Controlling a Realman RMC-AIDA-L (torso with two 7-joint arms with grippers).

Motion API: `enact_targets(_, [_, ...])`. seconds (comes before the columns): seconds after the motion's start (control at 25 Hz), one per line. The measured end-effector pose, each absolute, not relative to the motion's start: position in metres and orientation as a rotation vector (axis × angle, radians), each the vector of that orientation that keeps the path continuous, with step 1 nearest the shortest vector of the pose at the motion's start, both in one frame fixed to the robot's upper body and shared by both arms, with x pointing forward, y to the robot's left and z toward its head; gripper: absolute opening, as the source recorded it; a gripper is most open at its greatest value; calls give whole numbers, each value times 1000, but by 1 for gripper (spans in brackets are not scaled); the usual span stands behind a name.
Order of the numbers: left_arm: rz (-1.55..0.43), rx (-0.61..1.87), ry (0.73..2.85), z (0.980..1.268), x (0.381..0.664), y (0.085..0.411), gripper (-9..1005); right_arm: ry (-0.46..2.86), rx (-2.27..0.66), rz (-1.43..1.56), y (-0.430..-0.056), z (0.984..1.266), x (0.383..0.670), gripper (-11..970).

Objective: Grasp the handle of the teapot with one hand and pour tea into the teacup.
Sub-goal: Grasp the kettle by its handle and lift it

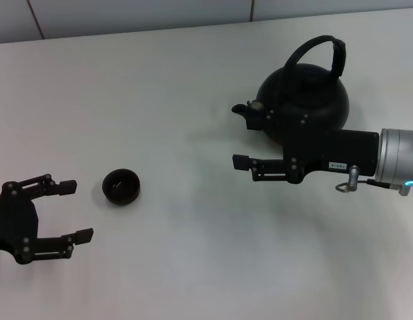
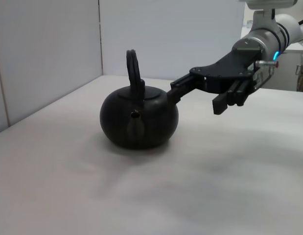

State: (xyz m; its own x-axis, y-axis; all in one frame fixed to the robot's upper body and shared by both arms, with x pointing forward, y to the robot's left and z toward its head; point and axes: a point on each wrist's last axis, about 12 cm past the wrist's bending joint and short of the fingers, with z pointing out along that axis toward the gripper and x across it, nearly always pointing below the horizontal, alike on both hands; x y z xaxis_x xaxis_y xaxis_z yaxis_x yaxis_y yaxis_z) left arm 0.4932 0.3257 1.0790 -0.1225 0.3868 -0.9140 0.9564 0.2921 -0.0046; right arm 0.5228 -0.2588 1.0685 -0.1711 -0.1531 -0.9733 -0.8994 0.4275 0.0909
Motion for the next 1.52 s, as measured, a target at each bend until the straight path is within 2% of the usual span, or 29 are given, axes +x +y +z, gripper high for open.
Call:
enact_targets(0.72, [-784, 1217, 1690, 1078, 496, 328, 850, 1597, -863, 839, -269, 1070, 522, 816])
enact_targets(1.2, [-789, 1208, 1699, 1078, 496, 328, 849, 1455, -467, 570, -320, 1059, 494, 816])
enact_targets(1.52, [-793, 1205, 1698, 1076, 496, 326, 849, 1473, -300, 487, -340, 1051, 489, 815])
